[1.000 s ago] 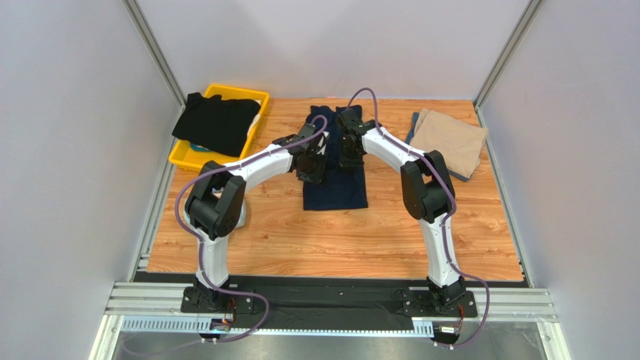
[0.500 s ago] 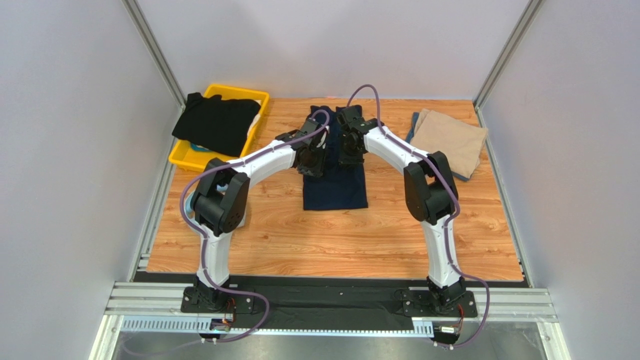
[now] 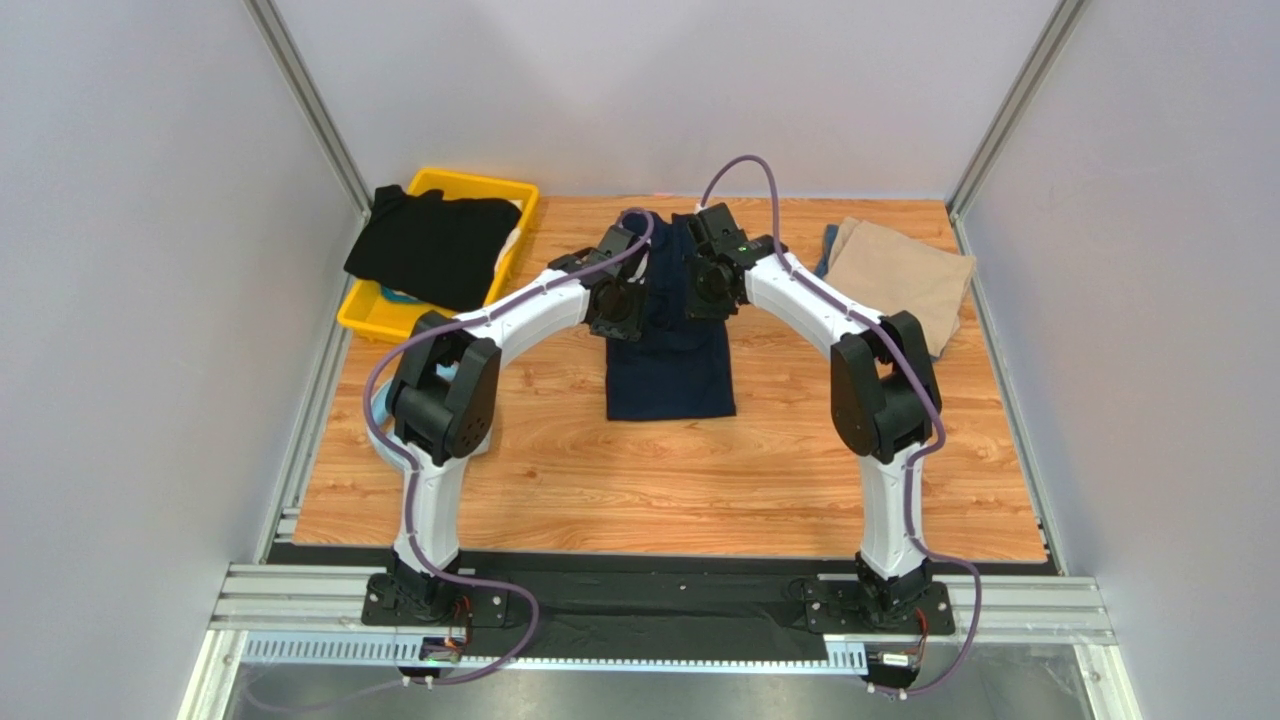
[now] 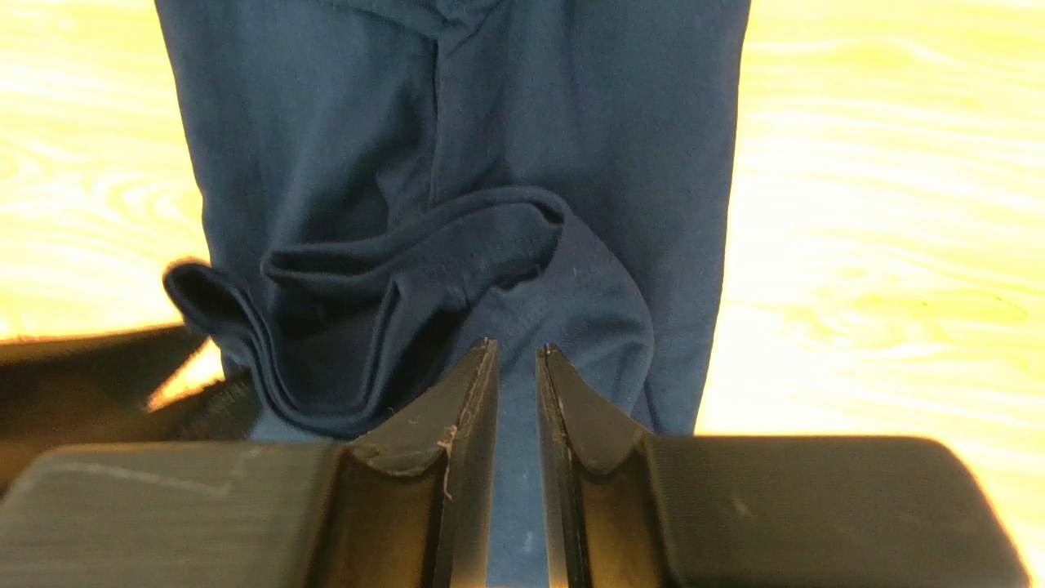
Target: Fold and stack the t-shirts
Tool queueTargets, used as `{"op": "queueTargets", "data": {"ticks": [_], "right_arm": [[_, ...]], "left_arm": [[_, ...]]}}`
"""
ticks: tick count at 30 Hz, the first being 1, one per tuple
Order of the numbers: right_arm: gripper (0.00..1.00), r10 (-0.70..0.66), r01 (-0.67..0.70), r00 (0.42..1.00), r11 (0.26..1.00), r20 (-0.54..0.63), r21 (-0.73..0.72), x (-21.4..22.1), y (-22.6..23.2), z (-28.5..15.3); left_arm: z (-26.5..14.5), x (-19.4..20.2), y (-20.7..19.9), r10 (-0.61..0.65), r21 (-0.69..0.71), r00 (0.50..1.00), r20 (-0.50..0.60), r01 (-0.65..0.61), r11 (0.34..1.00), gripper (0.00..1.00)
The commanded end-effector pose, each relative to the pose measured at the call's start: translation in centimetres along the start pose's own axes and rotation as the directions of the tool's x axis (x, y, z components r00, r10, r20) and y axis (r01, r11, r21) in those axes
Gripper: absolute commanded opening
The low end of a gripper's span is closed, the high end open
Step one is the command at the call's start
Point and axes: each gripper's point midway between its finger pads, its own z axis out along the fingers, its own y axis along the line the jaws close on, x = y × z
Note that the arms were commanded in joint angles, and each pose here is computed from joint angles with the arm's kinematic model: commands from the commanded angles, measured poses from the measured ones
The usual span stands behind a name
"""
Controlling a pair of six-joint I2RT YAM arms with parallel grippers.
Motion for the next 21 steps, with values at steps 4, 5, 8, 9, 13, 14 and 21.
{"op": "queueTargets", "data": {"ticks": [4, 5, 8, 9, 13, 14, 21], "right_arm": [[0.22, -0.063, 0.065, 0.998, 0.987, 0.020, -0.146, 1.1, 2.2, -4.4], [0.22, -0.071, 0.074, 0.997, 0.985, 0.021, -0.153, 1.4, 2.4, -4.8], [0.22, -0.104, 0.102, 0.995, 0.981, -0.001, -0.167, 2.8, 2.9, -4.6], [0.21, -0.111, 0.109, 0.994, 0.978, -0.005, -0.178, 3.0, 3.1, -4.5], [0.20, -0.147, 0.131, 0.987, 0.968, -0.061, -0.215, 5.1, 4.2, -3.8], [0.20, -0.154, 0.136, 0.986, 0.966, -0.067, -0.220, 5.4, 4.4, -3.7], [0.20, -0.173, 0.151, 0.979, 0.971, -0.109, -0.185, 6.3, 4.6, -1.5]], "left_arm": [[-0.3, -2.6, 1.4, -0.028, -0.049, 0.999, 0.033, 0.029, 0.998, 0.45], [-0.2, -2.8, 1.6, -0.036, -0.056, 0.999, 0.029, 0.037, 0.998, 0.45], [-0.1, -3.2, 2.3, -0.056, -0.075, 0.998, 0.015, 0.057, 0.996, 0.45], [-0.1, -3.1, 2.4, -0.059, -0.076, 0.998, 0.007, 0.059, 0.995, 0.45], [-0.2, -3.0, 3.1, -0.065, -0.089, 0.998, 0.001, 0.064, 0.994, 0.45], [-0.1, -2.6, 3.2, -0.064, -0.094, 0.998, -0.007, 0.063, 0.994, 0.45], [0.0, -1.9, 3.6, -0.057, -0.100, 0.998, -0.015, 0.056, 0.993, 0.45]]}}
